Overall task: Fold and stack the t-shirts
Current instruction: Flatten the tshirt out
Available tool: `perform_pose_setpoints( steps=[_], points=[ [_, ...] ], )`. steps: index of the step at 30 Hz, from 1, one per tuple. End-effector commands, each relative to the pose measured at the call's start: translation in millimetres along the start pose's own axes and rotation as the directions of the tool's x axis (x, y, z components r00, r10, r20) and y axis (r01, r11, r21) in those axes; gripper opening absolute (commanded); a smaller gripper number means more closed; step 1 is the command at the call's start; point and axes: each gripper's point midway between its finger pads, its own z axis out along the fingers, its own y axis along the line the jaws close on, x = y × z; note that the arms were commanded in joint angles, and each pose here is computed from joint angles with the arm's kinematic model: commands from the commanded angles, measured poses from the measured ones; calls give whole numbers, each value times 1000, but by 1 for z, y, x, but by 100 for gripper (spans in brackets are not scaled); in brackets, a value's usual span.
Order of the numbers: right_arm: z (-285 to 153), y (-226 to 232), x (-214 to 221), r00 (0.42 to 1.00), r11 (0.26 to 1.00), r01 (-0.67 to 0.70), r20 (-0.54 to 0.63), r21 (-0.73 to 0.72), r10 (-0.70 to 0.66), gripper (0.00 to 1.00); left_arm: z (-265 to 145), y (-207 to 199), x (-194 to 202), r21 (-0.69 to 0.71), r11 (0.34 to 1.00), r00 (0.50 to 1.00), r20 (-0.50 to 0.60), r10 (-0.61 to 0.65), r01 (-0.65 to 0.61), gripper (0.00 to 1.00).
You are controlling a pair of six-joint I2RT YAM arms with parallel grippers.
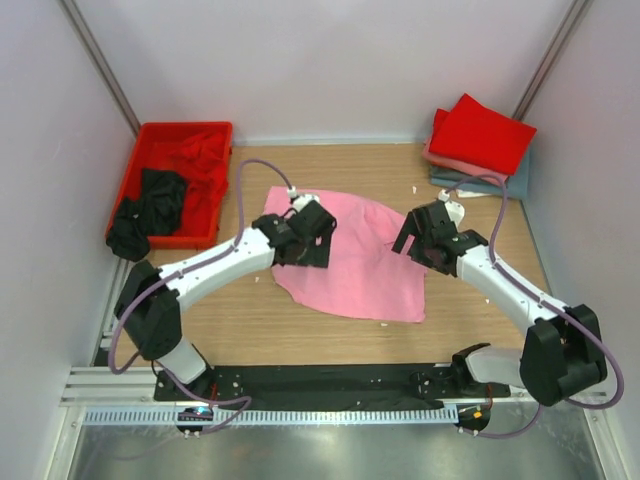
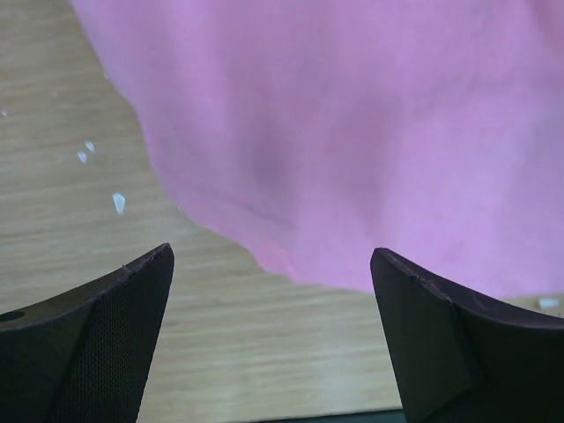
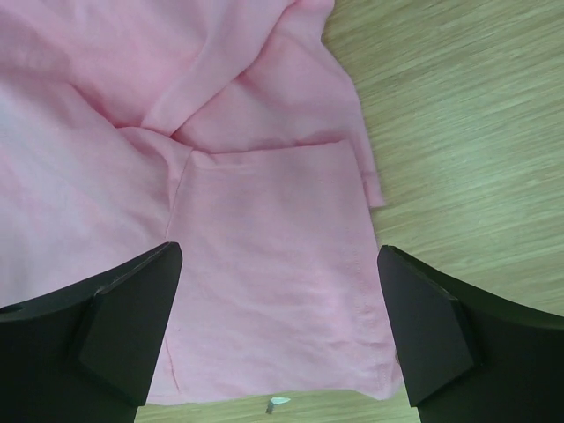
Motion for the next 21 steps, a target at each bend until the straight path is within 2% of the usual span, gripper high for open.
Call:
perform_pose_setpoints(
  steps=[1,5,6,7,8,11,16,20,21],
  points=[
    [-22,-5,-18,995,1000,1,97,-14,1,100,-39,1,9,35,997,995,69,-67,65,93],
    [-14,-17,4,997,1000,-12,70,-20,13,100,-49,5,45,168,973,985,41,-169,160,87],
    [-11,-13,9,999,999,-13,52,-45,15,99,-52,-8,45,252,951,980,37,-197,182,84],
    [-7,-14,16,1000,999,-6,27,-41,7,99,-45,-8,60,267,946,981,13,-192,181,80],
    [-3,-14,21,1000,999,-2,17,-49,3,98,-52,-21,54,344,919,975,35,-219,194,79],
    [4,-19,35,1000,999,0,-20,-41,-1,97,-58,-48,64,433,889,982,40,-184,148,79],
    [5,-24,46,999,999,-18,-48,-35,16,95,-59,-95,71,485,872,991,70,-113,66,78],
    [11,-28,74,992,997,-41,-121,-63,33,86,-50,-111,78,482,873,995,33,-99,71,75],
    [13,-29,80,990,997,-42,-135,-65,33,81,-48,-112,79,481,874,995,29,-98,72,75]
  ],
)
